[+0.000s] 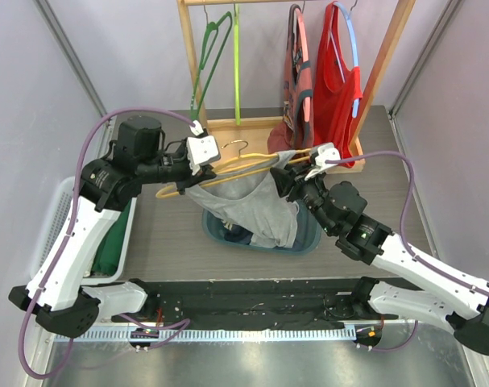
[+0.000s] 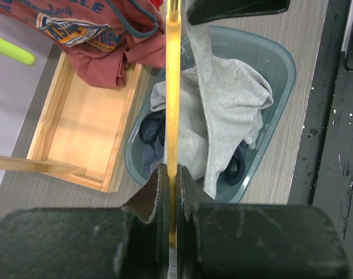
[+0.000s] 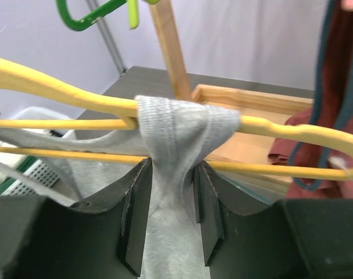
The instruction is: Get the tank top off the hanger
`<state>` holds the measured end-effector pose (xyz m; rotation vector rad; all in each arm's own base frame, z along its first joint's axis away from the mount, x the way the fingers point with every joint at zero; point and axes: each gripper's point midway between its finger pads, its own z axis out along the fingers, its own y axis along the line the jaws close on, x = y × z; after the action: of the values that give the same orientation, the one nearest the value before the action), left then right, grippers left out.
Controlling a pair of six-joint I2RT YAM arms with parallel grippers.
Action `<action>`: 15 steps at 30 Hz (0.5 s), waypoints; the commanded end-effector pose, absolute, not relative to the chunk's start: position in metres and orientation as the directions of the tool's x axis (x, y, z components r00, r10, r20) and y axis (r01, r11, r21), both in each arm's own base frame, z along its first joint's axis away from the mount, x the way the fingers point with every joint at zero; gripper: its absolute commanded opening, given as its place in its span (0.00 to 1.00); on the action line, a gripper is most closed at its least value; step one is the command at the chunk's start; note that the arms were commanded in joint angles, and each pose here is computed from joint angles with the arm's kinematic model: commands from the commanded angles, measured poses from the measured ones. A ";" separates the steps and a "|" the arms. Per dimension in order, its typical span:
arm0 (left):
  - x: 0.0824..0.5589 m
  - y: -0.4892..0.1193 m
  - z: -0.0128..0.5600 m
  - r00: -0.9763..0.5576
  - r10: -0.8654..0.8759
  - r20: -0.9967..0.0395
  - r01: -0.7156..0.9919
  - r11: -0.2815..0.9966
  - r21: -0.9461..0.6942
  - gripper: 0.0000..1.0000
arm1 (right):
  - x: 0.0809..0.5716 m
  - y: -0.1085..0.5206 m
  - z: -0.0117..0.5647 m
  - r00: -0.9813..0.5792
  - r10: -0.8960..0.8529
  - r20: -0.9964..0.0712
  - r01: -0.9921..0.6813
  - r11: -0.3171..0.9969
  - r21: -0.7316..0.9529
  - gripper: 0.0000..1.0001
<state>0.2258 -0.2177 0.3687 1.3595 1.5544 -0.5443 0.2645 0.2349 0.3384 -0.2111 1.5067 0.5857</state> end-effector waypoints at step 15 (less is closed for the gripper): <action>0.218 -0.219 0.381 0.152 0.463 -0.873 0.921 0.254 0.295 0.00 | 0.250 0.216 0.391 0.024 0.340 -0.940 -0.503 0.817 0.283 0.01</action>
<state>0.2226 -0.2183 0.3639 1.3705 1.5617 -0.5626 0.2544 0.2439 0.3423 -0.2382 1.5101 0.6725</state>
